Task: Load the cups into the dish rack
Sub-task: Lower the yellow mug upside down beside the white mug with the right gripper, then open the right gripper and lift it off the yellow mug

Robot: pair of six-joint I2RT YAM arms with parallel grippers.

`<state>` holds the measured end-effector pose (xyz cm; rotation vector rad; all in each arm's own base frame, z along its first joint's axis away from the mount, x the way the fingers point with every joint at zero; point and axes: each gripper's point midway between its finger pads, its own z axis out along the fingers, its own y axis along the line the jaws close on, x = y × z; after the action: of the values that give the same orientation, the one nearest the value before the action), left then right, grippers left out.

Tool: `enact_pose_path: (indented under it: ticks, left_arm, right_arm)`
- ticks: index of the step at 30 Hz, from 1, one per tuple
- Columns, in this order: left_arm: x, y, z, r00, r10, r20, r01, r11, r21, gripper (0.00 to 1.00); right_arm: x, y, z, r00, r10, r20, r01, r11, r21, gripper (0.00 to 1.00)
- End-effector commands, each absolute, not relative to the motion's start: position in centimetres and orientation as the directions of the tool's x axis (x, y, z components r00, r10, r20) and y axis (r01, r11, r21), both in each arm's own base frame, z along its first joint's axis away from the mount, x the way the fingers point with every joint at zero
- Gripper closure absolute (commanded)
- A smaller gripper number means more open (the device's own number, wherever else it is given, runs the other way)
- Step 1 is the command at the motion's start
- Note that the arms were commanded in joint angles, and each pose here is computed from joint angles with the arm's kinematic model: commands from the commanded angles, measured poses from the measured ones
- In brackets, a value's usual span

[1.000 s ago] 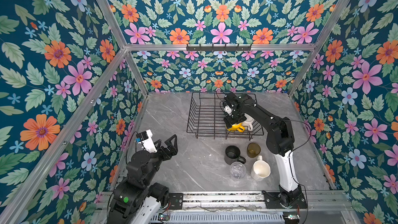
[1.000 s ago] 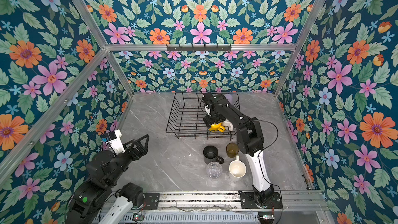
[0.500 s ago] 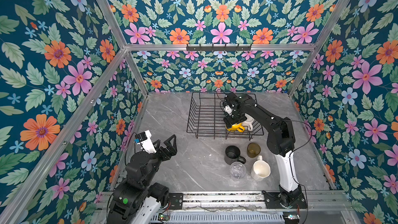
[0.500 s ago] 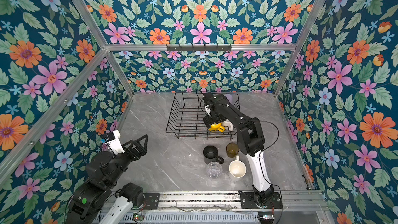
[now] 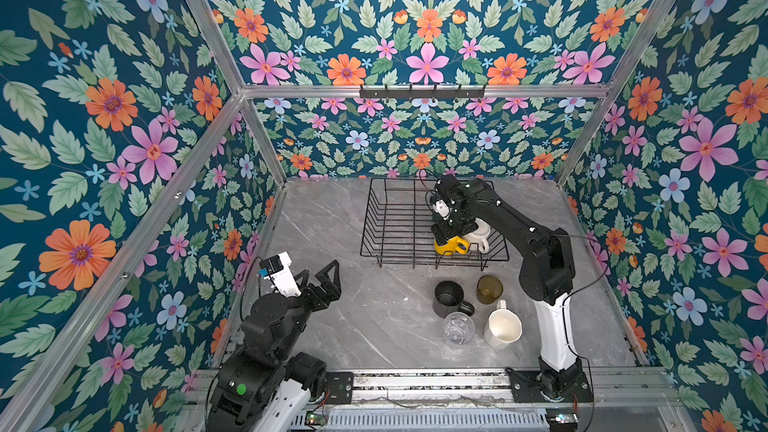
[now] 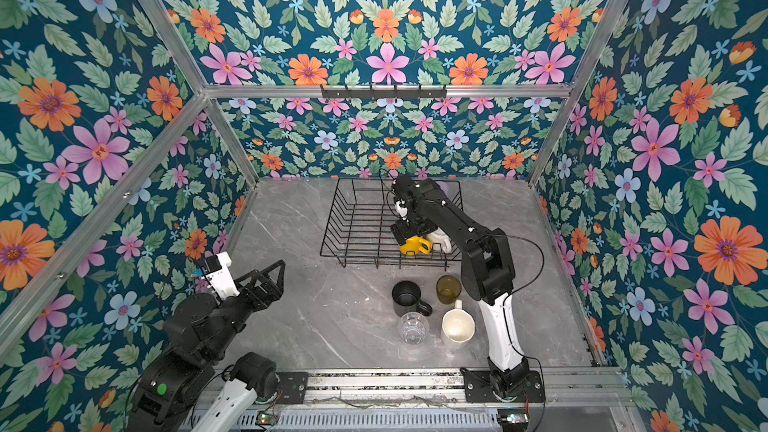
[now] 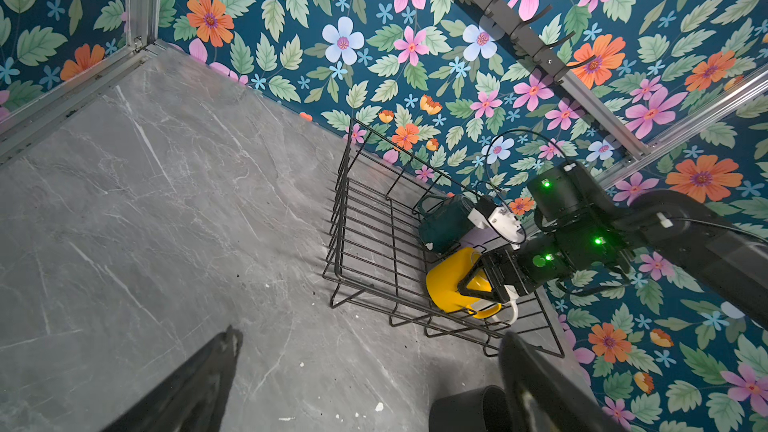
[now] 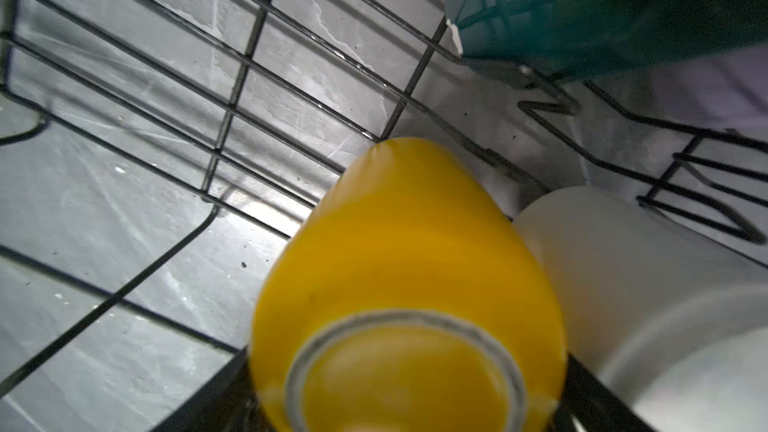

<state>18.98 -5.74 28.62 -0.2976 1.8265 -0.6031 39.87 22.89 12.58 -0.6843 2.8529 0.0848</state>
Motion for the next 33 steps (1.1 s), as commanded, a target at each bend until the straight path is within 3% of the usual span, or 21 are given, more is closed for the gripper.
enact_pose_path:
  ticks: [1, 7, 15, 24, 33]
  left_arm:
    - [18.9, -5.5, 28.4, -0.333, -0.491, -0.805, 0.079, 0.836, -0.542, 0.00]
    - [19.2, -5.6, 28.3, -0.324, -0.492, -0.808, 0.085, 0.836, -0.543, 0.00]
    - [19.6, -5.8, 28.8, -0.296, -0.488, -0.821, 0.107, 0.837, -0.536, 0.00]
    - [20.0, -6.1, 29.5, -0.271, -0.490, -0.829, 0.133, 0.834, -0.536, 0.00]
    - [20.4, -6.9, 29.9, -0.280, -0.466, -0.839, 0.168, 0.837, -0.521, 0.00]
  right_arm:
    - [39.6, 22.9, 14.8, -0.868, -0.422, -0.261, -0.442, 0.897, 0.019, 0.11]
    - [37.1, 21.0, 18.3, -0.871, -0.367, -0.328, -0.398, 0.917, 0.032, 0.12]
    - [29.7, 16.0, 20.5, -0.894, -0.280, -0.350, -0.309, 0.950, 0.032, 0.14]
    - [21.6, 11.6, 19.1, -0.949, -0.193, -0.248, -0.209, 0.977, 0.041, 0.22]
    - [16.6, 10.1, 17.4, -0.980, -0.104, -0.172, -0.117, 0.991, 0.067, 0.29]
